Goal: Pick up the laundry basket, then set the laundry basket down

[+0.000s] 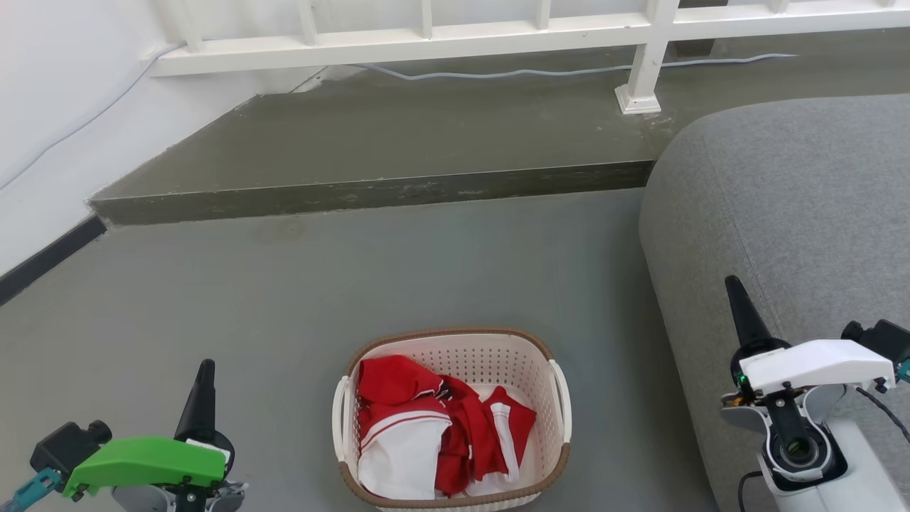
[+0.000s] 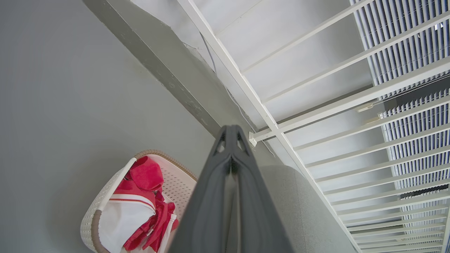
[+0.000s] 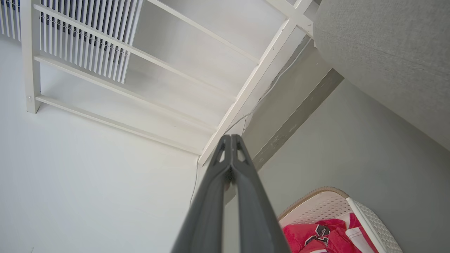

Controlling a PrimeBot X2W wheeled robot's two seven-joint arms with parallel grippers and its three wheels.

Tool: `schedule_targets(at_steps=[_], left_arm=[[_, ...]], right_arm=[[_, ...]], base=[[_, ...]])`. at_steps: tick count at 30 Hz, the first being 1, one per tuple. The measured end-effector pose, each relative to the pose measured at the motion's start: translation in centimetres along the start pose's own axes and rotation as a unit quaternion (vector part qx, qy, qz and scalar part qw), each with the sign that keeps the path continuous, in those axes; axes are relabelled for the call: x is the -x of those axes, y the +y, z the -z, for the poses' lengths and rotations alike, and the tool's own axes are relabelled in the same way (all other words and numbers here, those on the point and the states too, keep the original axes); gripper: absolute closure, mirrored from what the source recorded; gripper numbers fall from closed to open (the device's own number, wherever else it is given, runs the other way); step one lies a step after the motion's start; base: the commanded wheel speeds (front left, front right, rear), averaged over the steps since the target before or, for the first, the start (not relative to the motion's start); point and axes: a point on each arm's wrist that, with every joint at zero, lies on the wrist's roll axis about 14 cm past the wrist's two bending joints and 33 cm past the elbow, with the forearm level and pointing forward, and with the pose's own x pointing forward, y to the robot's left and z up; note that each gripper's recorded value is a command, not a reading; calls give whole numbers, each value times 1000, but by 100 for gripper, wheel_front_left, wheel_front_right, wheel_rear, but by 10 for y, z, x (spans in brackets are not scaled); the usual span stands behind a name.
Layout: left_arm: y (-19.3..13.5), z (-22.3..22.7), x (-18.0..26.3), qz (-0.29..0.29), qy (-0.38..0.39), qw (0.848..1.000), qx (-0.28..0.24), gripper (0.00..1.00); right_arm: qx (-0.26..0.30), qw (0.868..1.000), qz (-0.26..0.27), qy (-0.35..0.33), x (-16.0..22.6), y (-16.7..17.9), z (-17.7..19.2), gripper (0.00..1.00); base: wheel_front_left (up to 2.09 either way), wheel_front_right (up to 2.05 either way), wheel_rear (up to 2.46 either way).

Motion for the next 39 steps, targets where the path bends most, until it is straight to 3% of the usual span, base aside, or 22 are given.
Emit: schedule_targets(at_steps=[15, 29, 34, 35, 39], left_arm=[[2, -6, -2, -2, -1, 996, 84, 100], [-1, -15, -4, 9, -4, 986, 167, 100], [-1, -16, -4, 9, -4, 985, 173, 100], [0, -17, -4, 11, -4, 979, 203, 100], [1, -19, -4, 11, -6, 974, 224, 100]], right_arm=[[-93, 996, 0, -14, 1, -3, -14, 100], [-189, 982, -10, -30, 2, -5, -27, 100], [-195, 980, -10, -31, 2, -5, -28, 100], [-228, 973, -16, -38, 3, -6, -33, 100], [-254, 966, -22, -43, 4, -5, -37, 100]], base=[[0, 0, 0], [0, 0, 0], [0, 0, 0], [0, 0, 0], [0, 0, 0]])
